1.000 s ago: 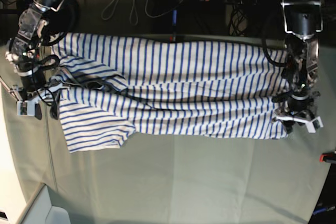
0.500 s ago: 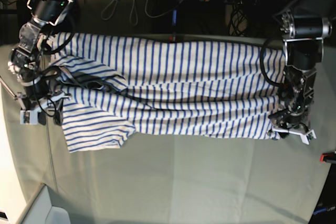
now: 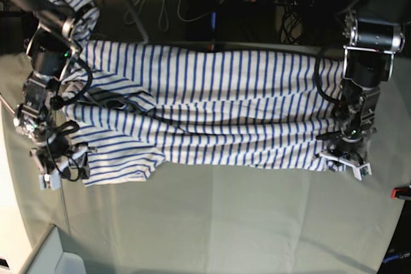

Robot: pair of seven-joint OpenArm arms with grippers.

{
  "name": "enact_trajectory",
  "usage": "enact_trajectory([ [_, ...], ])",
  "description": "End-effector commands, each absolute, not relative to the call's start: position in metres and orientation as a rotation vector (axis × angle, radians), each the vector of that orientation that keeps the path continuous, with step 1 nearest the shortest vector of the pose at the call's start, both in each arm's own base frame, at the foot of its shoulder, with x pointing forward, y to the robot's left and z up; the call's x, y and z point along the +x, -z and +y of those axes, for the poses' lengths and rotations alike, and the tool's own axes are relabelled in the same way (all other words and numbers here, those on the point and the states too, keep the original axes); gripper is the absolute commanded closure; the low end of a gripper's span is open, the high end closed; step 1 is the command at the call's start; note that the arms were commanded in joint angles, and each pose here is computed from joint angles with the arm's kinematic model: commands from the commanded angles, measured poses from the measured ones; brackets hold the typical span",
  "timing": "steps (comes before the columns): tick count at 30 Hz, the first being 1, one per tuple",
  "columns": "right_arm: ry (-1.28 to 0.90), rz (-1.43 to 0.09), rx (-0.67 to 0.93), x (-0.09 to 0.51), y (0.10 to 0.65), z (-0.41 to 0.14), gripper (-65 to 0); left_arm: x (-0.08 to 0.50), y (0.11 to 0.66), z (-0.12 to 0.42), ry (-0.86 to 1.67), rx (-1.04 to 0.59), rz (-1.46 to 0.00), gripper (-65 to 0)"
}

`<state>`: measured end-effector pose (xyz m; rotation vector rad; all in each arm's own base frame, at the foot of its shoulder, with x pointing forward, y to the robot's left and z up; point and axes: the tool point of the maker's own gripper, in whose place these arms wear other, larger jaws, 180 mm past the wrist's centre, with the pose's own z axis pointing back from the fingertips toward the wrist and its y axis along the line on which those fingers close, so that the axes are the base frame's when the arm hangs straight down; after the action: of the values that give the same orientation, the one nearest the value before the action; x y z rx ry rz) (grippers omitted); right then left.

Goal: Layout the t-shirt on the table in an organized manner, then fold the t-shirt properly
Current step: 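Lift the grasped fabric with both grippers and fold it toward the held edge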

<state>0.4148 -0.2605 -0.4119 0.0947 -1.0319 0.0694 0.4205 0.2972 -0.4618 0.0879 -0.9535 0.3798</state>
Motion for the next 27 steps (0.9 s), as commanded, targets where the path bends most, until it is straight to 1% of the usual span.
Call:
enact_trajectory([
  [1, -0.069, -1.072, 0.092, 0.426, 0.396, -0.273, -33.7, 0.435, 0.444, 0.304, -0.378, 0.093, -1.003, -5.9],
  [2, -0.060, -1.059, 0.110, 0.429, 0.400, -0.272, -33.7, 0.435, 0.444, 0.304, -0.378, 0.093, -1.003, -2.2],
  [3, -0.052, -1.051, 0.116, 0.433, 0.400, -0.276, -33.7, 0.434, 0.444, 0.305, -0.378, 0.095, -1.002, 0.0],
  [9, -0.008, -0.986, 0.174, 0.437, 0.416, -0.280, -33.7, 0.432, 0.441, 0.315, -0.381, 0.111, -1.007, 0.0],
  [18, -0.003, -0.944, 0.186, 0.421, 0.434, -0.274, -33.7, 0.431, 0.442, 0.316, -0.379, 0.114, -1.004, 0.0],
  [22, 0.044, -0.886, 0.182, 0.411, 0.455, -0.273, -33.7, 0.431, 0.442, 0.317, -0.379, 0.115, -1.002, 0.0],
  [27, 0.044, -0.880, 0.192, 0.409, 0.458, -0.269, -33.3, 0.428, 0.445, 0.317, -0.379, 0.116, -0.996, 0.0],
])
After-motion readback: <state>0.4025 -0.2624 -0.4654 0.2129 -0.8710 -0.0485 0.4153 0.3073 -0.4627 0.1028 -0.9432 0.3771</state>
